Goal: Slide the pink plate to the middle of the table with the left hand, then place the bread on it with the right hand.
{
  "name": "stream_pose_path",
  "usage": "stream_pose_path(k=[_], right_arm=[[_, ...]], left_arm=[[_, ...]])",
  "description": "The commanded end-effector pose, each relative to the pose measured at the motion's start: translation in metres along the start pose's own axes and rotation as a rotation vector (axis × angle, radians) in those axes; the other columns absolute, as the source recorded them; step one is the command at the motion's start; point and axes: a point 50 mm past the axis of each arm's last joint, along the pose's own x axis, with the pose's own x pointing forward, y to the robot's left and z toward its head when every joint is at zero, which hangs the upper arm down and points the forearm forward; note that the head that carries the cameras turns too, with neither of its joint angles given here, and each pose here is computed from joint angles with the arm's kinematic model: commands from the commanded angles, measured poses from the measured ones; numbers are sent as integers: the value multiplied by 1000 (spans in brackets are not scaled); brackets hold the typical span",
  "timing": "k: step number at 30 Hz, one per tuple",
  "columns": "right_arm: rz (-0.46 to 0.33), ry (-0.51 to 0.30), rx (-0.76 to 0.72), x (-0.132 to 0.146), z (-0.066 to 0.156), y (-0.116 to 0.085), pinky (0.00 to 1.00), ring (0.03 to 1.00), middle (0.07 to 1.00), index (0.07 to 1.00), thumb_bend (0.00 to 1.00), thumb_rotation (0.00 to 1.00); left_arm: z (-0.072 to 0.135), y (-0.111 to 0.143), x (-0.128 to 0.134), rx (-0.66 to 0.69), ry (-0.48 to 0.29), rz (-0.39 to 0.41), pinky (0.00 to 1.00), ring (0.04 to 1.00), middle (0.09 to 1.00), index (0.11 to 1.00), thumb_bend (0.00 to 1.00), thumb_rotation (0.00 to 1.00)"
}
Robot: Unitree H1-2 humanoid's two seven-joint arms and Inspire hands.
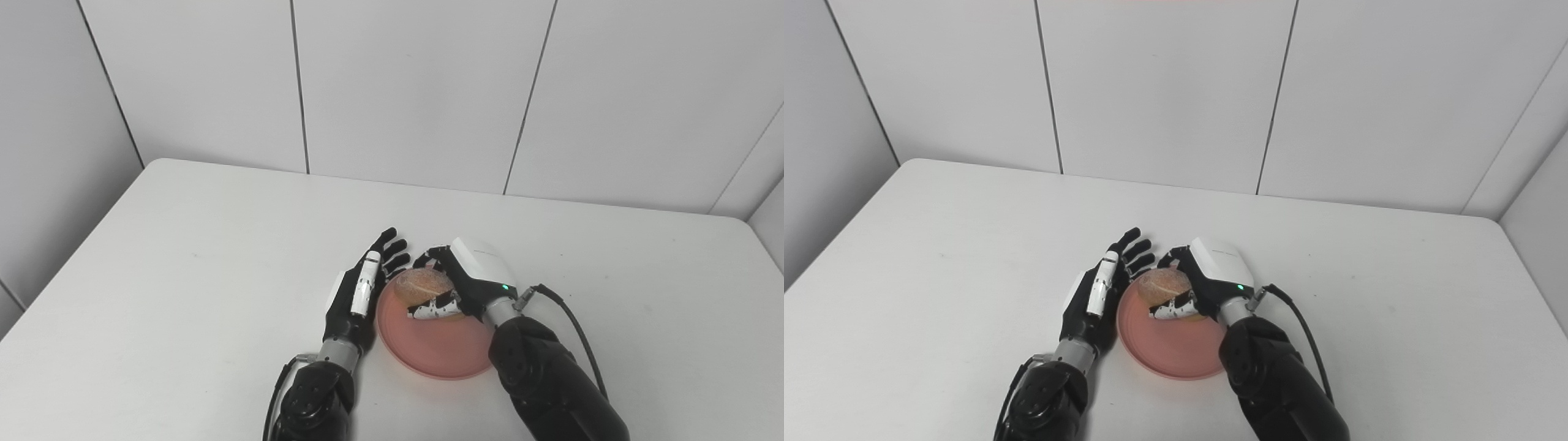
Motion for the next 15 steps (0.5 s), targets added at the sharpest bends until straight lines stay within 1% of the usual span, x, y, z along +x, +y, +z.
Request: stream_pose_path(k=[1,5,6,8,15], right_arm=[[4,-20,-23,1,6,-4,267,356,450,588,475,165],[19,-15,-34,-2,6,-3,235,323,419,563,508,152],[24,-15,-38,-3,6,-4,228,316,412,519,505,148],[34,-15,-48,-4,6,-4,224,312,409,495,505,146],[29,-31,-71,-10,9,-9,227,321,418,488,514,156]], left_arm=[[-23,2,-11,-22,116,21,831,859,874,867,346,1000],[-23,3,-11,-27,117,22,829,858,870,863,351,1000],[-23,3,-11,-27,118,23,828,857,868,861,353,1000],[-23,4,-11,-27,117,23,826,855,865,858,355,1000],[-22,4,-11,-39,117,25,817,845,854,840,352,992]])
